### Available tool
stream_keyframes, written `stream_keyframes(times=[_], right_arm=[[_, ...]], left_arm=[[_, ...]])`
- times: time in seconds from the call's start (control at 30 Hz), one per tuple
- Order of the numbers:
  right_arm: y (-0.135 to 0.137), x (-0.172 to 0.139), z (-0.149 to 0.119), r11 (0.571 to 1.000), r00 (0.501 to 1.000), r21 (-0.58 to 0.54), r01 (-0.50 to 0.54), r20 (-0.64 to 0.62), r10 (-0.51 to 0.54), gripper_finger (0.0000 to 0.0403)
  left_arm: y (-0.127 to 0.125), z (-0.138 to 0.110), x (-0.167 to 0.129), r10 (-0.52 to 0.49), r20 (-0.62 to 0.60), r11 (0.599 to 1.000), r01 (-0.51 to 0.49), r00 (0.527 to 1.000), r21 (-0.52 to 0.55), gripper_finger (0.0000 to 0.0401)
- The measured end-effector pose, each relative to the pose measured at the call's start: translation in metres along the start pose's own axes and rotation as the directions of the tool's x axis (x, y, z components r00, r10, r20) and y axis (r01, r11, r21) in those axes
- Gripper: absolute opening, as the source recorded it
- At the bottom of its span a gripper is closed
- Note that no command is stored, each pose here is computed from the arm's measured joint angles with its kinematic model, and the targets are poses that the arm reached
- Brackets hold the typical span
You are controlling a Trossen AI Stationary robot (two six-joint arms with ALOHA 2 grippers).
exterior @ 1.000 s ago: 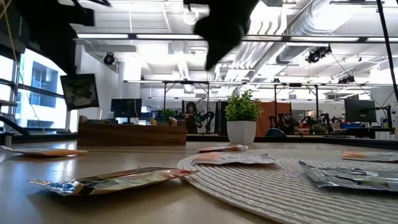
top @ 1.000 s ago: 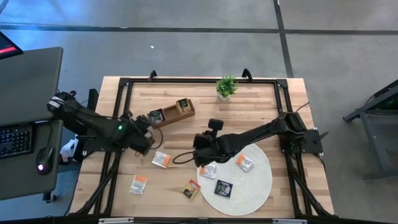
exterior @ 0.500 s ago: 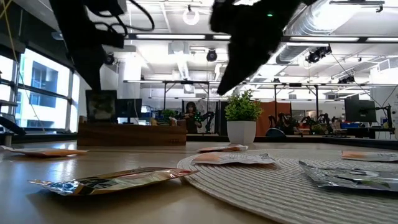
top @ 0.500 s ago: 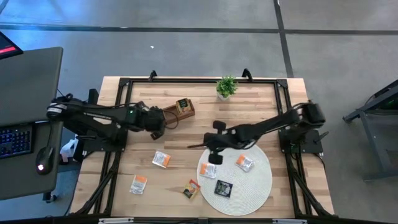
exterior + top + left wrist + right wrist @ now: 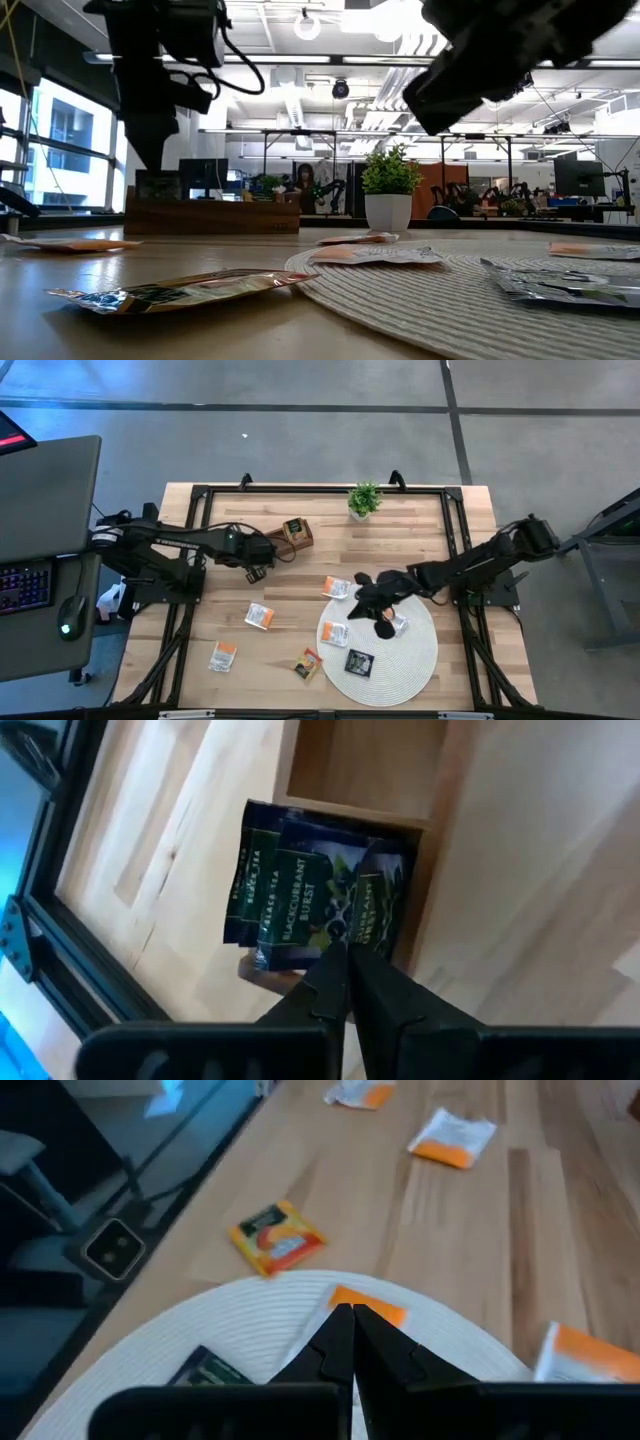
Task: Pick & Place Tea
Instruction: Put the violet tea bag into the left section of the wooden organizer
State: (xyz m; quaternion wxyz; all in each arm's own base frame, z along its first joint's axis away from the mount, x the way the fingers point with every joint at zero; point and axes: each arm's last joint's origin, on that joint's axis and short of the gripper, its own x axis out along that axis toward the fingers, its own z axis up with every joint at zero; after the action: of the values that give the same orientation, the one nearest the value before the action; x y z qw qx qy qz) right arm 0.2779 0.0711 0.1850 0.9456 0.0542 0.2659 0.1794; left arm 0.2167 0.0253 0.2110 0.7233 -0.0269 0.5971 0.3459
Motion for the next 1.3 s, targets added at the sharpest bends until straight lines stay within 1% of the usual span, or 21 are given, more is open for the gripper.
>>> stream_keyframes(times=[0.07, 0.13, 0.27, 0.4, 0.47, 0.53, 0.6, 0.67, 0.73, 0.8, 0.83, 0.9, 0.97, 1.03, 1.13, 1.23, 1.3], right_arm=[[0.003, -0.001, -0.009, 1.0, 1.0, -0.01, 0.002, 0.007, -0.002, 0.0], [0.008, -0.001, -0.01, 1.0, 1.0, -0.022, -0.005, 0.024, 0.006, 0.0], [0.018, 0.003, -0.01, 0.999, 0.999, -0.041, -0.034, 0.023, 0.035, 0.0001], [0.028, 0.004, -0.009, 0.994, 0.998, -0.082, -0.066, 0.019, 0.068, 0.0001], [0.033, 0.004, -0.009, 0.993, 0.996, -0.091, -0.081, 0.022, 0.083, 0.0001], [0.037, 0.005, -0.009, 0.991, 0.995, -0.1, -0.094, 0.033, 0.097, 0.0001], [0.041, 0.005, -0.008, 0.989, 0.993, -0.108, -0.104, 0.048, 0.11, 0.0001], [0.043, 0.005, -0.007, 0.989, 0.993, -0.116, -0.093, 0.059, 0.1, 0.0004], [0.045, 0.005, -0.006, 0.985, 0.993, -0.153, -0.076, 0.076, 0.089, 0.0017], [0.047, 0.005, -0.005, 0.978, 0.993, -0.203, -0.048, 0.096, 0.069, 0.004], [0.047, 0.006, -0.004, 0.977, 0.992, -0.21, -0.038, 0.111, 0.062, 0.0054], [0.048, 0.009, -0.004, 0.977, 0.989, -0.206, -0.048, 0.131, 0.076, 0.0083], [0.051, 0.014, -0.007, 0.974, 0.985, -0.208, -0.089, 0.126, 0.118, 0.0111], [0.054, 0.023, -0.015, 0.969, 0.985, -0.215, -0.12, 0.097, 0.143, 0.0135], [0.058, 0.041, -0.027, 0.971, 0.99, -0.195, -0.135, 0.017, 0.141, 0.0157], [0.062, 0.062, -0.031, 0.966, 0.98, -0.177, -0.189, -0.1, 0.174, 0.0164], [0.063, 0.078, -0.032, 0.964, 0.967, -0.175, -0.199, -0.193, 0.164, 0.0165]], left_arm=[[0.0, 0.003, 0.006, 0.011, -0.018, 1.0, -0.011, 1.0, -0.011, 0.0031], [0.003, 0.003, 0.008, 0.019, -0.039, 1.0, -0.02, 0.999, -0.02, 0.0052], [0.005, 0.009, 0.015, 0.035, -0.029, 0.998, -0.037, 0.999, -0.051, 0.0097], [0.008, 0.012, 0.011, 0.082, -0.001, 0.993, -0.082, 0.997, -0.086, 0.0134], [0.011, 0.014, 0.005, 0.118, 0.002, 0.989, -0.117, 0.993, -0.09, 0.0145], [0.015, 0.021, -0.005, 0.139, 0.027, 0.985, -0.135, 0.99, -0.11, 0.0153], [0.019, 0.025, -0.014, 0.156, 0.028, 0.983, -0.152, 0.987, -0.107, 0.0157], [0.021, 0.035, -0.026, 0.151, 0.068, 0.981, -0.14, 0.986, -0.135, 0.0158], [0.024, 0.042, -0.036, 0.139, 0.101, 0.98, -0.122, 0.985, -0.158, 0.0159], [0.027, 0.049, -0.046, 0.125, 0.133, 0.979, -0.101, 0.983, -0.178, 0.0159], [0.028, 0.052, -0.051, 0.119, 0.15, 0.979, -0.09, 0.982, -0.185, 0.0159], [0.03, 0.058, -0.059, 0.104, 0.175, 0.98, -0.07, 0.979, -0.189, 0.0159], [0.031, 0.061, -0.065, 0.069, 0.185, 0.981, -0.033, 0.98, -0.193, 0.0159], [0.031, 0.064, -0.069, 0.027, 0.194, 0.98, 0.013, 0.981, -0.199, 0.0159], [0.03, 0.065, -0.071, -0.012, 0.2, 0.978, 0.053, 0.98, -0.201, 0.0159], [0.03, 0.066, -0.071, -0.015, 0.202, 0.978, 0.056, 0.979, -0.201, 0.0159], [0.03, 0.066, -0.071, -0.015, 0.202, 0.978, 0.057, 0.979, -0.201, 0.0159]])
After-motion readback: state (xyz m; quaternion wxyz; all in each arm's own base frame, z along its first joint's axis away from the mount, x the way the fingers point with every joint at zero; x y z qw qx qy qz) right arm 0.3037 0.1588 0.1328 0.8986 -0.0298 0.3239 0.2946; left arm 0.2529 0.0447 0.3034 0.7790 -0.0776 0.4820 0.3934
